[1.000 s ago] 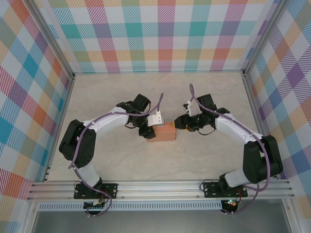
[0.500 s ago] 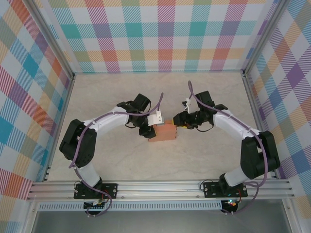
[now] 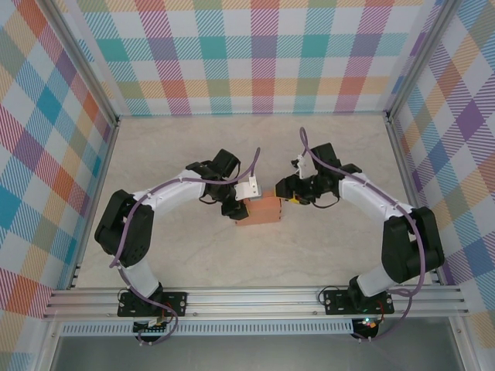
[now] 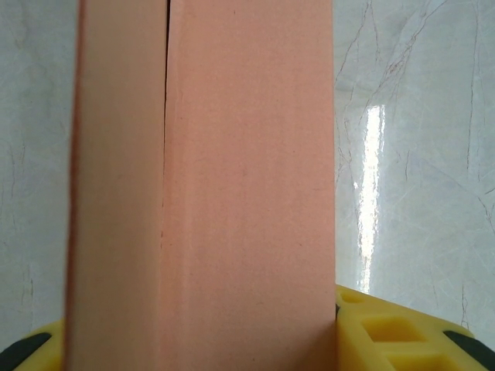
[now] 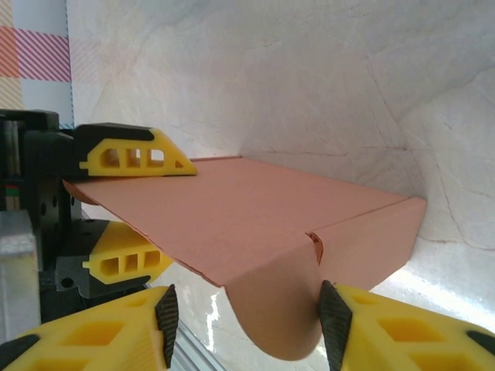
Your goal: Fold the paper box
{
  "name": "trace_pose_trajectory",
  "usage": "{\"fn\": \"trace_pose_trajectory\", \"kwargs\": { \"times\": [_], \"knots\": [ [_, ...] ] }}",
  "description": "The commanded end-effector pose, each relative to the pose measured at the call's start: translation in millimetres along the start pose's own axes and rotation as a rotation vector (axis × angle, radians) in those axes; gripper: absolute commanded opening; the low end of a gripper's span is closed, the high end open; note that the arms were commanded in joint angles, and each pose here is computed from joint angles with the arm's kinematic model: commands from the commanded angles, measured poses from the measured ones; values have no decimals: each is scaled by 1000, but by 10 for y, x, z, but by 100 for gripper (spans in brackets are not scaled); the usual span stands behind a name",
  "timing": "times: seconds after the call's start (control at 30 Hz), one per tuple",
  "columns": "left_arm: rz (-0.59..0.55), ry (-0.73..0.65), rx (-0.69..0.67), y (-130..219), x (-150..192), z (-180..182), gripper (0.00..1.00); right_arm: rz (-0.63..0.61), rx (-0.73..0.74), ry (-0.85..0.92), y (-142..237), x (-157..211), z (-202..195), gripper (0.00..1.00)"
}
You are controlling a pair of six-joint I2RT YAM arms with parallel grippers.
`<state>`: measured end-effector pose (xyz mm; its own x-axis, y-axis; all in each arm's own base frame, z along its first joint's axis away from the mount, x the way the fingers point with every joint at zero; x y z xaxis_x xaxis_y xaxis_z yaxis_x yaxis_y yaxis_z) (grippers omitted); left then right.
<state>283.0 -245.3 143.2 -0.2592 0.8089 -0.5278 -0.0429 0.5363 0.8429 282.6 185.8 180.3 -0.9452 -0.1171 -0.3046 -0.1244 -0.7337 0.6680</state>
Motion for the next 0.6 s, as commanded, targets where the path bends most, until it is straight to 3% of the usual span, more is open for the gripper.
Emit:
{"fn": "trace_pose_trajectory", "kwargs": {
  "times": [0.0,0.2,0.33,0.57],
  "knots": [
    [67,11,33,-131,162,-47,45,-26,-15,0,125,-108,149,57],
    [64,15,42,-150,163,-59,45,-17,67,24,205,-153,143,60],
    [62,17,43,-149,152,-55,45,15,58,18,178,-171,186,52],
    [53,20,37,-149,134,-43,45,100,126,-246,37,-161,46,55]
  ]
}}
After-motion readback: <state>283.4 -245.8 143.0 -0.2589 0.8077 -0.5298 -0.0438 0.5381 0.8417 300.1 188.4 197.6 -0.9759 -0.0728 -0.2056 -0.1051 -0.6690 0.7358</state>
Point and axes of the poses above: each hand's point on the last joint's axis, 136 mm out from that joint toward the fingers, its own y axis back along the fingers, its own z axis along the line the jaws close on, x = y × z, the point moved 6 cm from there along y, back along the fingers, and after that the axes turned 8 degrees about y, right-handed, at the moved point
